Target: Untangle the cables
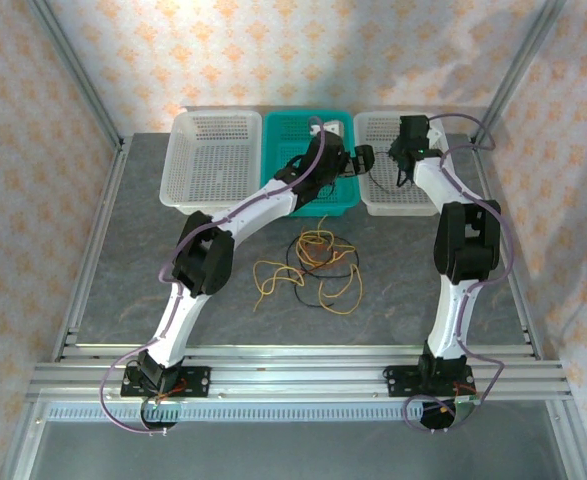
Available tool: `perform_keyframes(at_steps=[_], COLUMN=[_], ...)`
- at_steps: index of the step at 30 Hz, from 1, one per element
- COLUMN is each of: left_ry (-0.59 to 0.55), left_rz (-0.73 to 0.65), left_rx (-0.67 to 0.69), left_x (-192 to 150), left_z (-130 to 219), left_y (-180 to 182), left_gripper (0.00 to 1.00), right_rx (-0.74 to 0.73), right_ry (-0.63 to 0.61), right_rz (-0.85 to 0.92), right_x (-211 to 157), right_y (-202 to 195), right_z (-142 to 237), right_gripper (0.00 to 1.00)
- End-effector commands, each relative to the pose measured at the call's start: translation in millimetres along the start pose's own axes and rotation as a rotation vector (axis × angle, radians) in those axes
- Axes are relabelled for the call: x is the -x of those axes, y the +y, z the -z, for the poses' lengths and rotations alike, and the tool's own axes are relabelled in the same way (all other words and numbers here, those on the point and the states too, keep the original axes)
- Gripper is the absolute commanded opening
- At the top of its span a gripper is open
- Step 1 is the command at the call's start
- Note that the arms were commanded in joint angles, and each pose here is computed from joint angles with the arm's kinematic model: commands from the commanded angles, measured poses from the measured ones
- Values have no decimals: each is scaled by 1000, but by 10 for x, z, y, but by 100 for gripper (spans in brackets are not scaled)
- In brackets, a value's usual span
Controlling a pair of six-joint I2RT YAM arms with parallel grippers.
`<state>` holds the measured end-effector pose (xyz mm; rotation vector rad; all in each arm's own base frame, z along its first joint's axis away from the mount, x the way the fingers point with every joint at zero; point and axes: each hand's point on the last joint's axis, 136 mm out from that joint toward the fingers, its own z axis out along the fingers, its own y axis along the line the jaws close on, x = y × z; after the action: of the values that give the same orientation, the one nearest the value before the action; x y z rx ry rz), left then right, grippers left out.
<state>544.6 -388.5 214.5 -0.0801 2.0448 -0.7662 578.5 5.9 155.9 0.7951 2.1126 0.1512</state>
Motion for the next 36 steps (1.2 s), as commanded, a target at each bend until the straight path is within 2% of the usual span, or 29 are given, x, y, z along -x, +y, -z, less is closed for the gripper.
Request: perform_keyframes(at_steps=[1, 4, 8, 12, 15, 22, 32, 36], left_ry=[17, 10, 6, -7, -29, -22, 3, 34], left_rz=[-57, -87, -102, -117, -118, -119, -99, -86], left_rx=[9, 16, 4, -5, 4, 38, 89, 92], left_x=[18, 38, 33, -14, -16, -352, -875, -1093], left_z=[178, 319, 550, 874, 1151, 1678, 2210, 2301], left_y=[-56, -97, -136, -122, -56, 205, 490, 516], left_gripper=[98, 98, 98, 98, 98, 98, 98, 97], right_rx=[-5, 3, 30, 96, 132, 165, 207, 190], right_ry=[-97, -149, -180, -184, -146, -36, 232, 292], right_rz=[6, 50, 93, 144, 177, 140, 109, 89], right_x=[324, 380, 312, 92, -138, -818, -1979, -2234], right_y=[9, 39, 66, 117, 141, -74, -250, -361], right_z=[388, 638, 963, 1323, 1562, 2019, 2242, 2308], right_gripper=[36, 44, 46, 46, 46, 45, 43, 45])
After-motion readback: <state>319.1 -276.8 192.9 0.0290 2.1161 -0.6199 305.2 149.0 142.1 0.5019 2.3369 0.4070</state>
